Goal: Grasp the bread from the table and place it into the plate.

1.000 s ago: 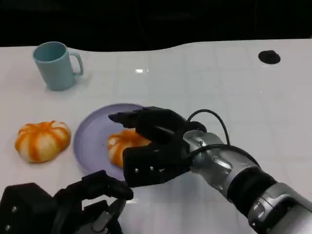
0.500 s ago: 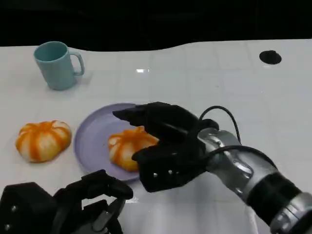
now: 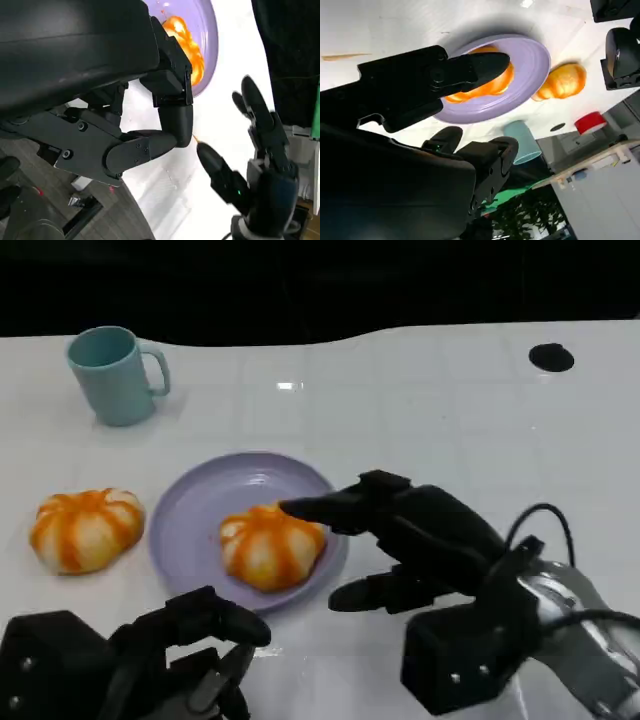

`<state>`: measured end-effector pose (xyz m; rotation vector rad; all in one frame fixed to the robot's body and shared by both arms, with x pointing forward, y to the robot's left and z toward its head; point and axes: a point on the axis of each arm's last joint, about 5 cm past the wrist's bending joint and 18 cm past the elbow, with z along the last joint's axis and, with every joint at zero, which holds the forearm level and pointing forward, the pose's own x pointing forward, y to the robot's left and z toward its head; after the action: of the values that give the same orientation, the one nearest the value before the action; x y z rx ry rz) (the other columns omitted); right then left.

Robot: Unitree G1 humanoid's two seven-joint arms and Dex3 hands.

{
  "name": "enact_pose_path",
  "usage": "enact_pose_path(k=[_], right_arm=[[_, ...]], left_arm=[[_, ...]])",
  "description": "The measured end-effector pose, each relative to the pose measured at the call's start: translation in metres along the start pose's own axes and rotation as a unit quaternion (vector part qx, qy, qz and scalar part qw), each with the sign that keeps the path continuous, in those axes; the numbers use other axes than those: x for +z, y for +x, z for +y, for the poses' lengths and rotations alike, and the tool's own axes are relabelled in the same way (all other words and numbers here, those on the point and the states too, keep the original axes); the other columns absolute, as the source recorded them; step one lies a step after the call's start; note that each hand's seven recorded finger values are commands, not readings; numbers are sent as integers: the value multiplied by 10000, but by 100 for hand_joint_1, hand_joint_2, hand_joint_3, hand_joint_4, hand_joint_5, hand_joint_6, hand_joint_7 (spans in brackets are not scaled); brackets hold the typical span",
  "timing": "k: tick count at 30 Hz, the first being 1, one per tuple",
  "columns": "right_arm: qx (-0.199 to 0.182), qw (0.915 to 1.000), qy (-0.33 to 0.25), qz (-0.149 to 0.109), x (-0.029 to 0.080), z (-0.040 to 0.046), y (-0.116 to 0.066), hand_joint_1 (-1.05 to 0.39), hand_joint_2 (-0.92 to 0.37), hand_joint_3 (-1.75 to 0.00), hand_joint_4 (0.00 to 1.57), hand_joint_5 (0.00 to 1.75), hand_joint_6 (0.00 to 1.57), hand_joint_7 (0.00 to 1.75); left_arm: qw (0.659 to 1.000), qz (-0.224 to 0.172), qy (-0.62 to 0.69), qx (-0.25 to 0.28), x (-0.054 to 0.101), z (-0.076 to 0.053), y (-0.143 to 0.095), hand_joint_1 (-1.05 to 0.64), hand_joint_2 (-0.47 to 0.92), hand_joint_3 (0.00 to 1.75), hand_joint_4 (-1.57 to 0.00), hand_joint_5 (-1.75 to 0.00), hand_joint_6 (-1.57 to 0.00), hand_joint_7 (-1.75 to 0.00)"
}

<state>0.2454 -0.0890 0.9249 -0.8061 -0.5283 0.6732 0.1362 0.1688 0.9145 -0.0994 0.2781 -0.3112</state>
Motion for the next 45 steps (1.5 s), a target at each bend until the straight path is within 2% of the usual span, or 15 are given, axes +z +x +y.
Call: enact_pose_path(k=[4, 5, 6, 11, 15, 20, 25, 29, 34, 42, 45], right_arm=[[-317, 9991, 287, 40, -25, -19, -177, -44, -91, -14, 52, 111, 75, 32], [-412, 9985, 366, 58, -32, -21, -219, -42, -88, -21, 55, 117, 77, 41], [-500, 9977, 454, 90, -42, -18, -262, -40, -77, -44, 59, 122, 75, 57], [-757, 9951, 584, 235, -59, -52, -458, -32, -49, -100, 75, 142, 82, 95], [-887, 9937, 595, 339, -66, -84, -587, -28, -43, -112, 84, 153, 86, 114], [-996, 9927, 516, 450, -89, -100, -749, -22, -40, -122, 88, 160, 86, 124], [-1086, 9912, 458, 598, -84, -114, -920, -24, -42, -123, 85, 168, 83, 132], [-1155, 9894, 443, 756, -79, -113, -1035, -21, -34, -132, 87, 174, 82, 138], [-1229, 9849, 565, 1077, -68, -85, -1196, -20, -35, -131, 85, 175, 81, 139], [-1187, 9778, 566, 1628, 5, -114, -1402, -18, -36, -129, 86, 175, 81, 142], [-1219, 9755, 564, 1744, 15, -111, -1460, -19, -37, -127, 86, 175, 79, 146]], left_arm=[[10000, 1, 4, 10, 1, 4, 1, -30, 79, 75, -63, -175, -58, -135], [10000, 0, 2, 10, 1, 4, 2, -30, 79, 74, -63, -175, -58, -135], [10000, -2, -2, 9, 2, 5, 3, -31, 79, 74, -62, -175, -59, -135], [10000, 20, 25, 14, -1, 15, 9, -32, 80, 72, -62, -175, -60, -134], [10000, 25, 26, 16, -1, 19, 9, -33, 81, 70, -64, -175, -61, -132], [10000, 26, 42, 15, -1, 24, 8, -33, 83, 68, -63, -175, -60, -132], [10000, 30, 37, 16, -2, 26, 6, -33, 83, 66, -62, -175, -60, -132], [10000, 15, -5, -1, -1, 26, 8, -33, 84, 65, -63, -175, -61, -132], [10000, 25, 14, 12, -4, 37, 9, -35, 84, 63, -65, -175, -61, -131], [10000, 19, 21, 10, -4, 43, 15, -32, 85, 62, -65, -175, -61, -131], [10000, -1, -20, 5, -1, 45, 20, -31, 85, 62, -65, -175, -61, -131]])
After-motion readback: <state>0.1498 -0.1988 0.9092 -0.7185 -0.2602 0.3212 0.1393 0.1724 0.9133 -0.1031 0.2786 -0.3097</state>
